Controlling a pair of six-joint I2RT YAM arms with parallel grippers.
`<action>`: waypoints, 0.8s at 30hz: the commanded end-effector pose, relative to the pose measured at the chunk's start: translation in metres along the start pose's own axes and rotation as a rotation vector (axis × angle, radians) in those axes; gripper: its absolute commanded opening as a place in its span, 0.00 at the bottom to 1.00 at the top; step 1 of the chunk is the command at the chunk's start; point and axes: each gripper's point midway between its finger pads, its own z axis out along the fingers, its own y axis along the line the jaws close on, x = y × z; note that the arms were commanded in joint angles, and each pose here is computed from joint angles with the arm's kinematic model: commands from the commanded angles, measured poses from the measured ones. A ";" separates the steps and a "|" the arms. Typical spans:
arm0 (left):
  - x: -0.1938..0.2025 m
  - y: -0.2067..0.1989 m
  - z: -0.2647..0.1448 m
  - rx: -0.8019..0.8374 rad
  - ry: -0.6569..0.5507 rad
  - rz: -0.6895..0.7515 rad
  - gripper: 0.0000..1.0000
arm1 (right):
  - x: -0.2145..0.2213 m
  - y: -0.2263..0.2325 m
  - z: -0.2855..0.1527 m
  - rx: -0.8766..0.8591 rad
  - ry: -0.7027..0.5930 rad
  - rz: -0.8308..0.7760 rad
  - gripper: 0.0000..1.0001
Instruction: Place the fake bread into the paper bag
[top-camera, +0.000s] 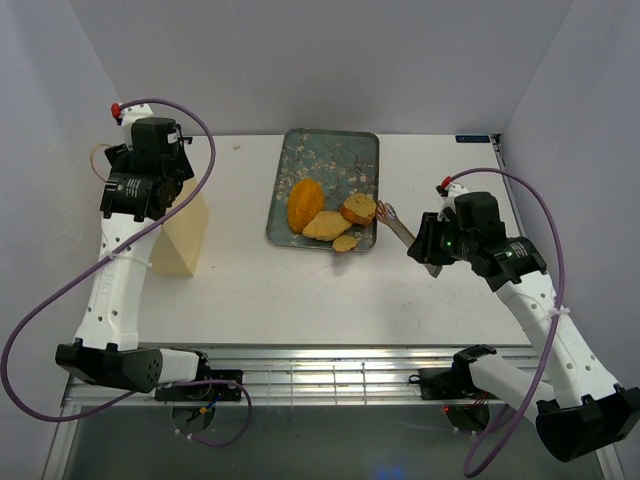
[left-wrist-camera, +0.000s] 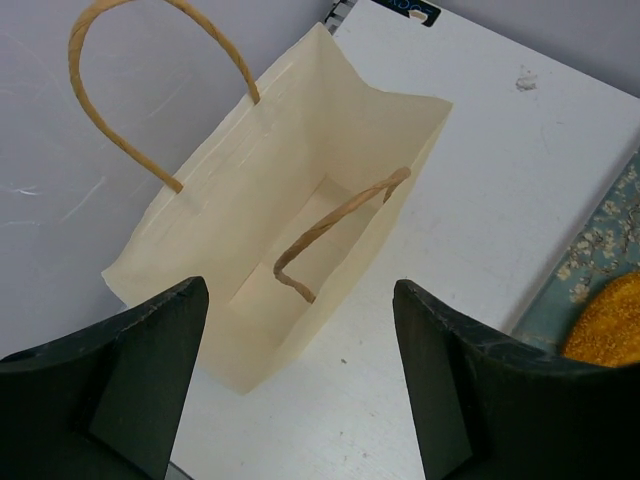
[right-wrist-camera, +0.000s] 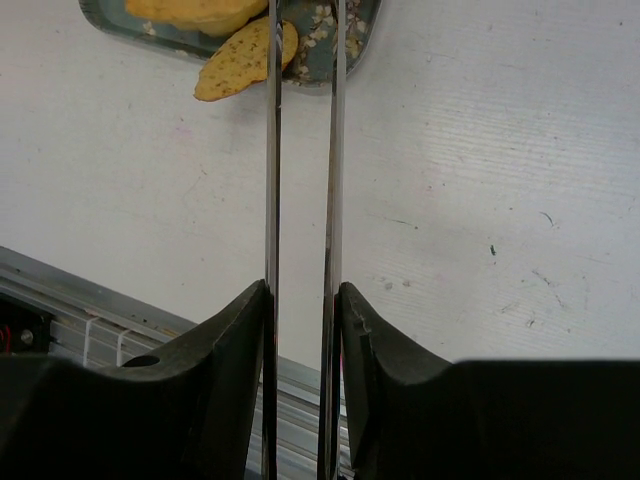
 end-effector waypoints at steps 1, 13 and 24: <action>-0.008 0.011 0.004 -0.073 -0.045 0.001 0.85 | -0.020 0.014 -0.017 -0.054 -0.068 -0.041 0.39; -0.010 -0.027 0.056 0.061 0.031 -0.096 0.31 | -0.020 0.023 -0.031 -0.092 -0.069 -0.038 0.39; -0.040 -0.070 0.063 0.203 0.026 -0.276 0.08 | -0.002 0.027 -0.015 -0.140 -0.021 0.017 0.39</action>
